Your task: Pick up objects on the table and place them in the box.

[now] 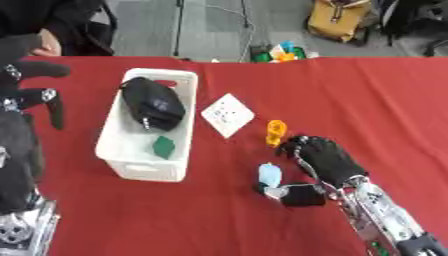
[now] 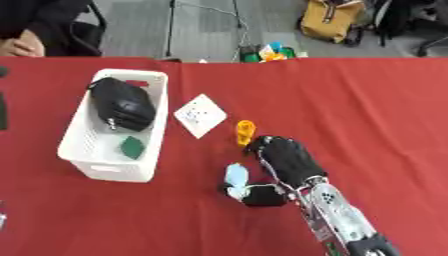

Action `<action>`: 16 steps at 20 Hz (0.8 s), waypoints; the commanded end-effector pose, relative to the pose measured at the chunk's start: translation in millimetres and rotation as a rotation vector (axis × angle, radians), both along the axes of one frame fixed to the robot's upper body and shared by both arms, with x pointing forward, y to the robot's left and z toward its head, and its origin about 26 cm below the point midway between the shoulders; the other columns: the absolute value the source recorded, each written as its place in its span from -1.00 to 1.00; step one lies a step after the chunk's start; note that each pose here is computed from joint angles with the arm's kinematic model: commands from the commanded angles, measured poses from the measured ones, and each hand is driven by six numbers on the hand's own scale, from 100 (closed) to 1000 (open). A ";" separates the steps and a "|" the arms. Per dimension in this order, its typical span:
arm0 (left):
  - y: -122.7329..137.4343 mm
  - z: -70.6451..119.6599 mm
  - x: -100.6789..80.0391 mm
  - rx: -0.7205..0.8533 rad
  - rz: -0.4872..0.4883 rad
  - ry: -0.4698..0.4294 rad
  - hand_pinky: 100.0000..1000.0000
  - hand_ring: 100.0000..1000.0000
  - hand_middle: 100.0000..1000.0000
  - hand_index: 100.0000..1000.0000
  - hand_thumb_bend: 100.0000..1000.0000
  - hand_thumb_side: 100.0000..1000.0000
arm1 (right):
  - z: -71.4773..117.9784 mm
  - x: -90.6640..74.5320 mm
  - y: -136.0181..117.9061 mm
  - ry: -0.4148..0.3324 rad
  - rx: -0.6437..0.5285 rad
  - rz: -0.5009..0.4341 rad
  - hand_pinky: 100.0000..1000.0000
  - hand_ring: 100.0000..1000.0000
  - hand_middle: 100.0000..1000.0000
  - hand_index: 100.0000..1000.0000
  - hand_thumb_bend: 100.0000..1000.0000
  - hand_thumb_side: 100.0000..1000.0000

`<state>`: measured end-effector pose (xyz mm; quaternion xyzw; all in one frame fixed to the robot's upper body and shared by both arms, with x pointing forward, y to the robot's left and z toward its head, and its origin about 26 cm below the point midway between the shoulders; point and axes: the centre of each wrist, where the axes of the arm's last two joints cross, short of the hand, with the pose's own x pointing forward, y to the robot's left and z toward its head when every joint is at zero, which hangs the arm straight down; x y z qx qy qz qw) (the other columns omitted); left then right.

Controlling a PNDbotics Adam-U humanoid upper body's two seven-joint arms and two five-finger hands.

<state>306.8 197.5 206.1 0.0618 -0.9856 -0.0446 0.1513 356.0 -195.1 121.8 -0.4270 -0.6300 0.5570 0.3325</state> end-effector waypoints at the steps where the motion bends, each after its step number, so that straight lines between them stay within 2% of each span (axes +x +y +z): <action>1: -2.5 7.4 -2.3 0.000 -0.016 -0.028 -0.92 0.11 0.38 0.52 -1.00 1.00 | 5.3 3.6 -2.3 -0.022 -0.007 -0.004 -0.29 -0.07 -0.05 0.38 0.16 0.62; 16: -2.5 7.0 -2.4 -0.003 -0.015 -0.027 -0.93 0.12 0.39 0.52 -1.00 1.00 | -0.8 8.4 -3.4 -0.001 -0.009 -0.003 -0.32 -0.09 -0.10 0.35 0.12 0.58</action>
